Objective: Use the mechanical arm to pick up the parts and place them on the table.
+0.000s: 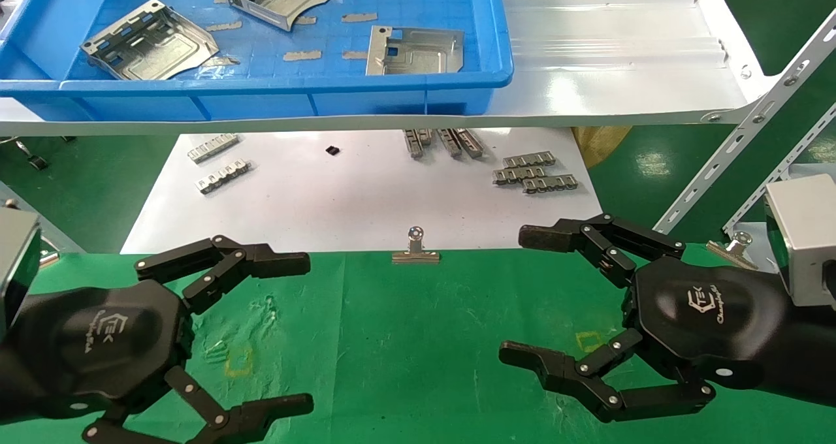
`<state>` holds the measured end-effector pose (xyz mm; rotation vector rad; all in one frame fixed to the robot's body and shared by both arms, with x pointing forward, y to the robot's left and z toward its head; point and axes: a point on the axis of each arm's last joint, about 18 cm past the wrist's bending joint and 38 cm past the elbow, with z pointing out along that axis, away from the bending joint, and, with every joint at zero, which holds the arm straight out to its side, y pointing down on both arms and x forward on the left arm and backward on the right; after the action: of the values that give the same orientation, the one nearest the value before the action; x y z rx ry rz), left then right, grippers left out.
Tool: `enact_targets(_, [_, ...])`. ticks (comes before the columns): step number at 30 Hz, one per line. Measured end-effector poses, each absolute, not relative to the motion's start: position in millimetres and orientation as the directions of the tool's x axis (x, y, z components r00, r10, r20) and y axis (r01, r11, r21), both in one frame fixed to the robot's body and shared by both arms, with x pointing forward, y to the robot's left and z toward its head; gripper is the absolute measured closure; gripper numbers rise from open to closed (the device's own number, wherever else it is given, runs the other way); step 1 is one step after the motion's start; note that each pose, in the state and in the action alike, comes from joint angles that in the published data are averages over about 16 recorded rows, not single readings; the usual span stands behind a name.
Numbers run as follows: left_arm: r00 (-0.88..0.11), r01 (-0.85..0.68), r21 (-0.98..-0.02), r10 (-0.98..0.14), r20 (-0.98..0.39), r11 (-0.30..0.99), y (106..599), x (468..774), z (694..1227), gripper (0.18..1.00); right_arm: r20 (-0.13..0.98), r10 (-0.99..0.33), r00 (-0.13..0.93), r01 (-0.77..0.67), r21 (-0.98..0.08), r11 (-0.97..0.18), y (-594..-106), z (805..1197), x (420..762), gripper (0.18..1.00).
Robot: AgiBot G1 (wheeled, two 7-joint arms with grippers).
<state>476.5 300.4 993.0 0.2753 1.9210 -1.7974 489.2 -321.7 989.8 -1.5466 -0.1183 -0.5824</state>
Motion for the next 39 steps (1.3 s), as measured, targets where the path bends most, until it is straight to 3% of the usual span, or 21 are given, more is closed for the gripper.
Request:
enact_targets(30, [-0.859,0.466,-0.878,-0.182,-0.479,0.112,300.4,476.5,993.0,0.183,0.427,-0.278,0.86,0.423,-0.903,-0.08,-321.7,989.8,489.2,0.189])
enact_targets(39, [-0.859,0.466,-0.878,-0.182,-0.479,0.112,300.4,476.5,993.0,0.183,0.427,-0.278,0.86,0.423,-0.903,-0.08,-321.7,989.8,489.2,0.261])
